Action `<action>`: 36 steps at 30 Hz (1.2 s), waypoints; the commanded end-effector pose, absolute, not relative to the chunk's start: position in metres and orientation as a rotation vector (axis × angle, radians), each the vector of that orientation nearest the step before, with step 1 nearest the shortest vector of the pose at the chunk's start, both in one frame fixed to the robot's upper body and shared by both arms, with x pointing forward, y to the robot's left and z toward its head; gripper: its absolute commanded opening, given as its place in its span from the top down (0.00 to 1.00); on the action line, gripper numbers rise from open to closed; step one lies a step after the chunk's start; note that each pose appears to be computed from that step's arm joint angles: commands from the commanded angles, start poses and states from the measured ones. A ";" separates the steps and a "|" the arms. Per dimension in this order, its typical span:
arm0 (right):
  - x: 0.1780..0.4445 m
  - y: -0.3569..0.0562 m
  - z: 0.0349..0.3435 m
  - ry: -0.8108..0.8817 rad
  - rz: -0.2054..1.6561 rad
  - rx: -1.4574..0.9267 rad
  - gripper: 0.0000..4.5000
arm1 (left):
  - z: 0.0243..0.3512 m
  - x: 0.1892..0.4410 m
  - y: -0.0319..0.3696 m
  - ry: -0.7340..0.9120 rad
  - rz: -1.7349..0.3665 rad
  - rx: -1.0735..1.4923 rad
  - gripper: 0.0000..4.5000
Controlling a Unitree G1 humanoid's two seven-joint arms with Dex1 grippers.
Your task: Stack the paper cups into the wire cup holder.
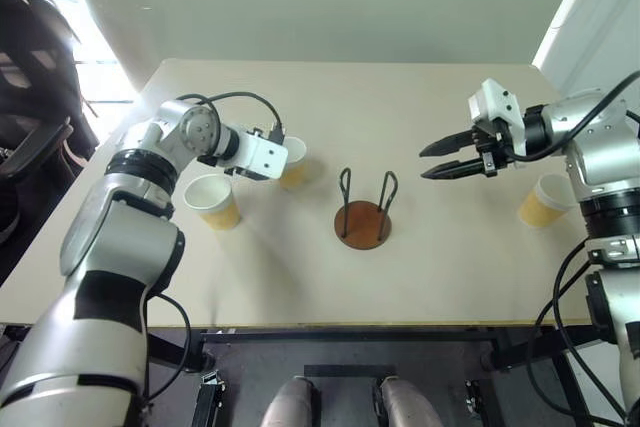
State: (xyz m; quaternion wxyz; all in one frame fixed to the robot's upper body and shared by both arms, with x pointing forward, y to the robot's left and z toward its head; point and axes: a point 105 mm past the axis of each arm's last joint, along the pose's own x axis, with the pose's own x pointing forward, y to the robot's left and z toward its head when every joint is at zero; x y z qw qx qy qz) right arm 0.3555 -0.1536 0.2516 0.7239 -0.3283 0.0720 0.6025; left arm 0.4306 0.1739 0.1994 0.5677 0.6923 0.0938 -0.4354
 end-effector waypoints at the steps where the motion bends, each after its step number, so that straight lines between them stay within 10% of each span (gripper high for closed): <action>1: 0.352 -0.158 0.268 0.100 1.303 -0.753 0.61 | 0.205 0.430 0.173 0.188 -1.022 1.592 0.77; 4: 0.351 -0.160 0.269 0.103 1.298 -0.754 0.61 | 0.209 0.429 0.169 0.172 -1.032 1.584 0.99; 36: 0.329 -0.184 0.269 0.191 1.331 -0.874 0.61 | 0.325 0.384 0.089 0.002 -1.398 1.391 0.99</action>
